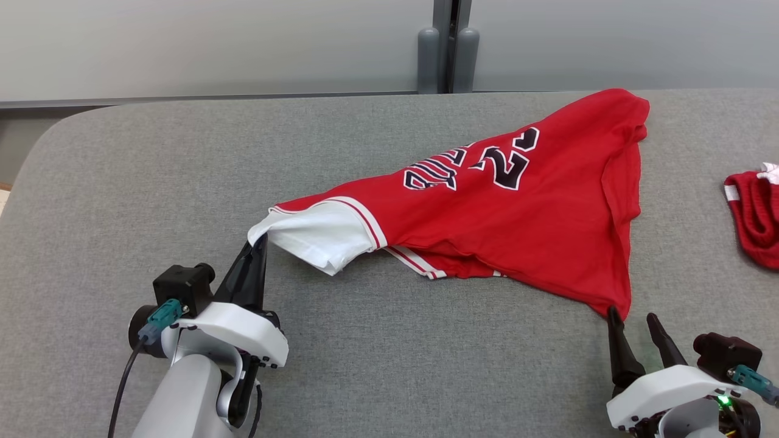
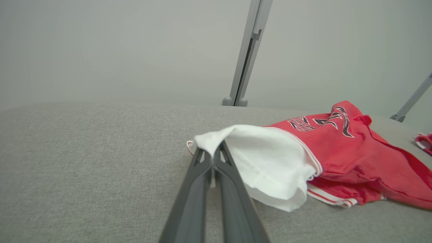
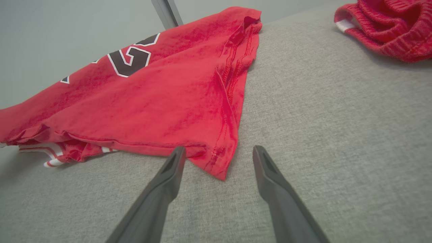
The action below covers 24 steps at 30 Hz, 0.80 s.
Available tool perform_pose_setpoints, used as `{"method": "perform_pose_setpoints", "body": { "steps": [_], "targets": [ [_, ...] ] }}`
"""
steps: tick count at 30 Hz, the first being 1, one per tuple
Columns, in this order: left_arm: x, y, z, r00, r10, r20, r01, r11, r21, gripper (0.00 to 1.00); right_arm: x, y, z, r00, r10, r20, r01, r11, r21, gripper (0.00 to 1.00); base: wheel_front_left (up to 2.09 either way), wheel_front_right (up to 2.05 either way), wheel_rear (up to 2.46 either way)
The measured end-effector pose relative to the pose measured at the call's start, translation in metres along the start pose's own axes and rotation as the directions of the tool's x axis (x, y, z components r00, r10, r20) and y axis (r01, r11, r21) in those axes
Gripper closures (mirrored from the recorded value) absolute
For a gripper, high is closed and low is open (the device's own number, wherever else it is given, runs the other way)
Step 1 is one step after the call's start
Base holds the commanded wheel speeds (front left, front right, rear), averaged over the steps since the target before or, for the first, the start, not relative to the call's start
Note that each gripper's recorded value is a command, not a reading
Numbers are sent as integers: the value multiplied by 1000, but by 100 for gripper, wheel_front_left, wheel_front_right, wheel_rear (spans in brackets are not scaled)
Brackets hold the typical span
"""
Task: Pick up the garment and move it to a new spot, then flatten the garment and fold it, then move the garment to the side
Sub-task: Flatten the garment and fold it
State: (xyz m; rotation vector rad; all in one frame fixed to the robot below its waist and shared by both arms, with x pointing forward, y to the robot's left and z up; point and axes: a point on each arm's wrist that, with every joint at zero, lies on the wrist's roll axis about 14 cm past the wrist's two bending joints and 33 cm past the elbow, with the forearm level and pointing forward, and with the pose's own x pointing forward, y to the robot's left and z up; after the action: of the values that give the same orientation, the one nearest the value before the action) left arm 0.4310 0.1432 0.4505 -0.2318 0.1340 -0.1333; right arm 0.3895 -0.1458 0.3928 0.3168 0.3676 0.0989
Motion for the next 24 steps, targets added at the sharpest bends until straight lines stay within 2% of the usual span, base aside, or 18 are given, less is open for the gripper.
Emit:
{"method": "perform_pose_setpoints", "body": {
  "steps": [5, 13, 14, 16, 17, 24],
  "targets": [
    [-6, 3, 9, 999, 19, 34, -19, 1000, 2, 100, 7, 4, -5, 999, 2, -32, -1, 999, 51, 0, 0, 0, 0],
    [-10, 7, 5, 999, 33, 27, -33, 999, 1, 100, 14, 8, -15, 998, 13, -67, -12, 1000, 11, 0, 0, 0, 0],
    [-11, 7, 5, 999, 34, 26, -34, 999, 3, 100, 15, 8, -16, 997, 14, -70, -13, 1000, 8, 18, 0, 0, 0],
    [-11, 8, 4, 999, 37, 24, -37, 999, 5, 100, 17, 9, -16, 997, 17, -71, -17, 1000, 2, 96, 0, 0, 0],
    [-11, 9, 3, 999, 37, 22, -37, 999, 7, 100, 18, 11, -15, 997, 22, -68, -22, 1000, -5, 100, 0, 0, 0],
    [-11, 10, 4, 999, 45, 25, -45, 999, 6, 100, 20, 11, 0, 998, 63, -13, -64, 988, -137, 100, 0, 0, 0]
  ]
}}
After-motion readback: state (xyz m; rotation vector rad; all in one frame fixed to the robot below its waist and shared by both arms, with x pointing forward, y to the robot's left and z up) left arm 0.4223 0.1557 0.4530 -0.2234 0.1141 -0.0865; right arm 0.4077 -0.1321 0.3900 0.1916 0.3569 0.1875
